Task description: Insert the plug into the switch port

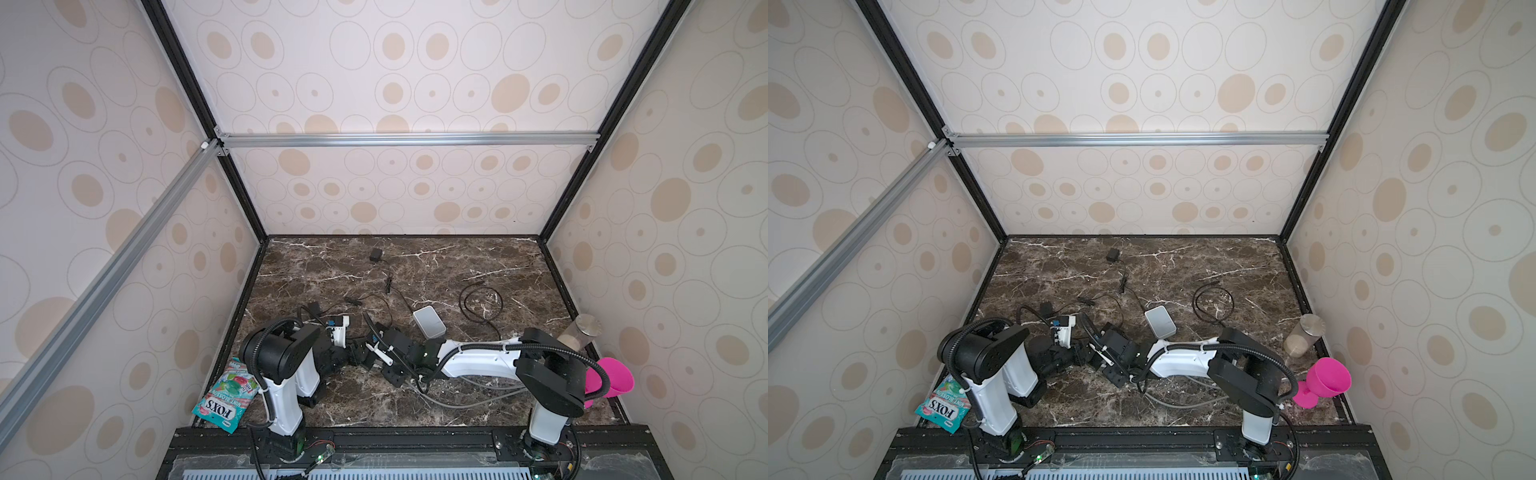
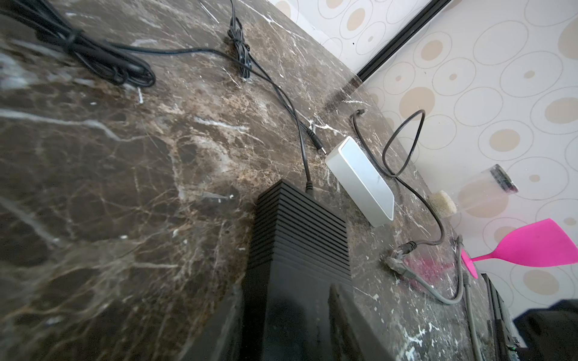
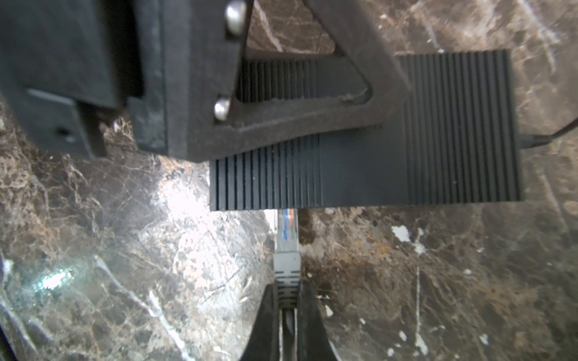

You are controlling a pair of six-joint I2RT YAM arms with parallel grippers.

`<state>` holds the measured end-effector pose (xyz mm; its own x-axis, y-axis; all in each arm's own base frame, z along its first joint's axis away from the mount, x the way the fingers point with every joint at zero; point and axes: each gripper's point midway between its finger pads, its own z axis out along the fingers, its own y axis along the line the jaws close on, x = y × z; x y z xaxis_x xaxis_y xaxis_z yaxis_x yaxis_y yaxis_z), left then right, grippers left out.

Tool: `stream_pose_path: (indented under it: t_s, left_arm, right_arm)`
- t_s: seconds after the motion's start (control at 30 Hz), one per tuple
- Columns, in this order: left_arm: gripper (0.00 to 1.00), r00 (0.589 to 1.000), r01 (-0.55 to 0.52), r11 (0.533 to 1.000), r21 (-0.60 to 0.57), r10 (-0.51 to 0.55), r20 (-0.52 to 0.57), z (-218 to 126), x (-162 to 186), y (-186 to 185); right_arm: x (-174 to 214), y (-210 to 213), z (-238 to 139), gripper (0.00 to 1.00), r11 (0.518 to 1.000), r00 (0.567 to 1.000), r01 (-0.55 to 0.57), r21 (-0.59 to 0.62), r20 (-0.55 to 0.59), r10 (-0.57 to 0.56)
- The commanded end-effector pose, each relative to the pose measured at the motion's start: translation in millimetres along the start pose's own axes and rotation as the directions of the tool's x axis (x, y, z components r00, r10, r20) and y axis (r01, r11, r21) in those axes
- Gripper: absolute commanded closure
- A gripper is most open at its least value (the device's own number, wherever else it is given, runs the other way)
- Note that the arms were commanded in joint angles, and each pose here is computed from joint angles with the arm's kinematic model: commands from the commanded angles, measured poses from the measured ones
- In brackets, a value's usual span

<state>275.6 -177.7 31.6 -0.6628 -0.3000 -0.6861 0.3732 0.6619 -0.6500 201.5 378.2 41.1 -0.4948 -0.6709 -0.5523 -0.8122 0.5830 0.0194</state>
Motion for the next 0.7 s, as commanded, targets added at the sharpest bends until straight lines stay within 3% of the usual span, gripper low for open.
stream_pose_path:
  t_s: [0.0,0.67]
  left_arm:
    - [0.56,0.974,0.099,0.993,-0.062,-0.109,-0.201,-10,55,14]
    - [0.56,0.971,0.102,0.993,-0.066,-0.114,-0.212,-10,57,14]
  right_arm:
    - [-41,-8,-17,1.00,0.999,0.985,-0.020,0.041,0.174,0.012]
    - [-33,2,6,1.00,1.000,0.993,-0.019,-0.001,0.119,0.019]
